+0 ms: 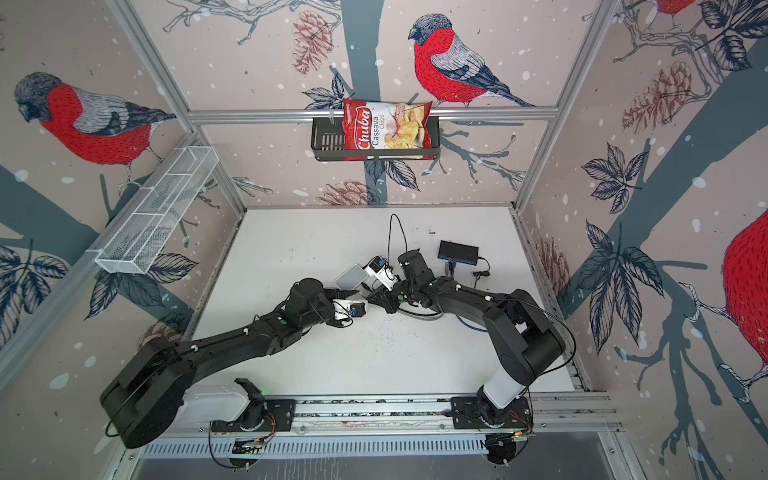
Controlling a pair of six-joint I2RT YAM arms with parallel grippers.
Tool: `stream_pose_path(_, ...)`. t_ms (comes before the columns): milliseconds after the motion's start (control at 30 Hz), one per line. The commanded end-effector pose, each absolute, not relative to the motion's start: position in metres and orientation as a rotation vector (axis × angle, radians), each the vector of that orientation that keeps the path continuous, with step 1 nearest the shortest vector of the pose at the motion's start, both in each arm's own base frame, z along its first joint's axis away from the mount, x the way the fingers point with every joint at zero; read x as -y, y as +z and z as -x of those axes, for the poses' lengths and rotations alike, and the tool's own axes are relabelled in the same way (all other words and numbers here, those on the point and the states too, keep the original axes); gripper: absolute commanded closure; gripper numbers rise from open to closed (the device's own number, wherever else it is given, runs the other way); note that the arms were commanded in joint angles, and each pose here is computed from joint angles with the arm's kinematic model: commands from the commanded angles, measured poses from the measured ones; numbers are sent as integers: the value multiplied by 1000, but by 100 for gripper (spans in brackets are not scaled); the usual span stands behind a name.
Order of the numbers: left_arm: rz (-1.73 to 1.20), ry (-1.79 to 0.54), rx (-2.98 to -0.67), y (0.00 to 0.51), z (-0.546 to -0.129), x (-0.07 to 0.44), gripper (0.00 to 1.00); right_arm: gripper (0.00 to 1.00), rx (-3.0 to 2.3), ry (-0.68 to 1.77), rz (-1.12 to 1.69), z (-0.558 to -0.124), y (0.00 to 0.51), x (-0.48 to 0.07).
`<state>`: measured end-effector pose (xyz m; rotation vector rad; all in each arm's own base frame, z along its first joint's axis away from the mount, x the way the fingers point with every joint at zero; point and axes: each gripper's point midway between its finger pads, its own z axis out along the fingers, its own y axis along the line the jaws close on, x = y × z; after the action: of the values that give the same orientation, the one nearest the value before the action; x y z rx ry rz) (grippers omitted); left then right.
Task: Insert the plug into the switch port
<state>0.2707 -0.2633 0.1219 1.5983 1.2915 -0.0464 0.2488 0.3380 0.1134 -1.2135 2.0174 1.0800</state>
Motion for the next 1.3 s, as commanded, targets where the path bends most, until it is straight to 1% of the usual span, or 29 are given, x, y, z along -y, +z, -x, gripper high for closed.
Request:
stream_pose_path(0, -1579, 4, -1228, 134, -278, 267, 54, 88, -2000, 1091, 1235, -245, 117, -340)
stream_pose_path(233, -1597, 16, -1219, 131, -278, 267, 55, 88, -1984, 1098, 1246, -241, 121, -341)
stream_pose_path(633, -1621, 1, -1180, 129, -276, 274, 74, 88, -1984, 1106, 1260, -238, 122, -343)
stream_pose_path(833, -1641, 9, -1173, 125, -274, 274, 81, 88, -1985, 1106, 1260, -239, 122, -344)
stream_pose_path(1000, -1658, 10, -1175, 123, -273, 274, 84, 87, -1987, 1102, 1264, -241, 121, -345)
stream_pose_path(1100, -1667, 17, -1184, 121, -273, 272, 84, 84, -1990, 1087, 1261, -242, 119, -345)
stream_pose_path(1200, -1677, 20, -1192, 121, -273, 271, 84, 76, -1977, 1025, 1253, -245, 119, -342)
stream_pose_path(1267, -1682, 21, -1196, 121, -272, 271, 84, 72, -1950, 965, 1265, -246, 118, -340)
